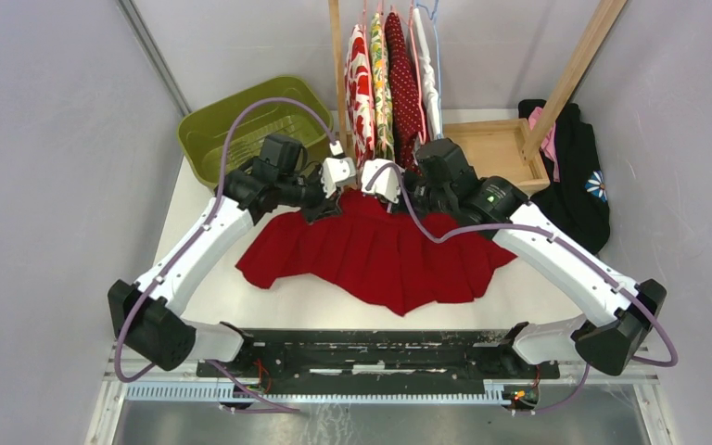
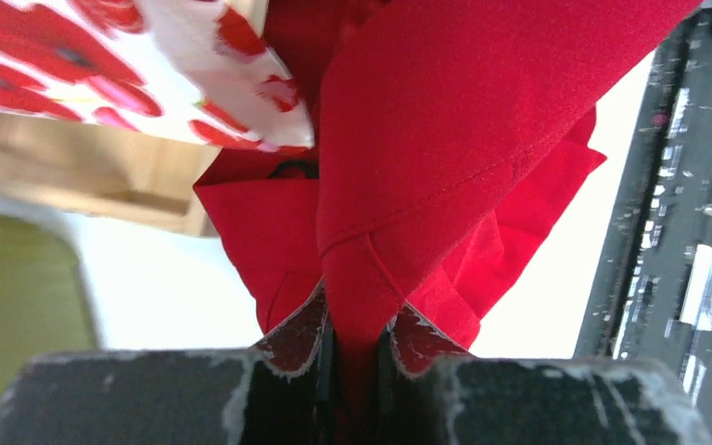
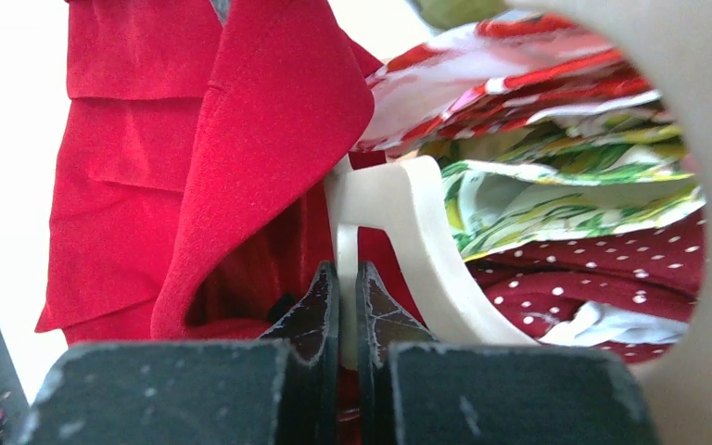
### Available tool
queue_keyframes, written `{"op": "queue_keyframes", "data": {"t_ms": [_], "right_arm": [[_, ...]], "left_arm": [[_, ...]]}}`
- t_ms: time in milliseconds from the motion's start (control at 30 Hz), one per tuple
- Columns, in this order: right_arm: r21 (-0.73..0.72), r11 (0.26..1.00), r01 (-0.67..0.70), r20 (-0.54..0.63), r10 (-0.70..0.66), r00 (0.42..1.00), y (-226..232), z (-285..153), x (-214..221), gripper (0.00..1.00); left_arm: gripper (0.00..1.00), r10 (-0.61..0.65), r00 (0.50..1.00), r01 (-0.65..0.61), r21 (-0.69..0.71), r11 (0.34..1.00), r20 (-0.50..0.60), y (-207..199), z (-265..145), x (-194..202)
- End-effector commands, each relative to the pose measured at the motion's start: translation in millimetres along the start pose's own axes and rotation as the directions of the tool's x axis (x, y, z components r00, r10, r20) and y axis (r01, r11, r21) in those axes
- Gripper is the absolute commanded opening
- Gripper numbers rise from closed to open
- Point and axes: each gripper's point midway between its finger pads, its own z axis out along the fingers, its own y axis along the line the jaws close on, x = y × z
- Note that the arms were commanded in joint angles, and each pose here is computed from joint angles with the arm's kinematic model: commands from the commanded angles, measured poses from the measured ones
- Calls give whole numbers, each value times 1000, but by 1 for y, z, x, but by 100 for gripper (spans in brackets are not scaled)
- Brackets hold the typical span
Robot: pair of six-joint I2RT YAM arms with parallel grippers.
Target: Remove the skirt from the hanger
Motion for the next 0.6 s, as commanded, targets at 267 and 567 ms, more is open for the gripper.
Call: {"op": "queue_keyframes", "data": {"t_ms": [267,567], "right_arm": [[174,985,-13,83,-1,997,-41,30,-30,40],[217,976,11,107,-35,994,-56,18,-47,47]], "left_arm": [[3,187,977,-143,-344,928,98,27,-53,-78],[3,202,974,-158,-323,933,106,14,-51,-74]]}}
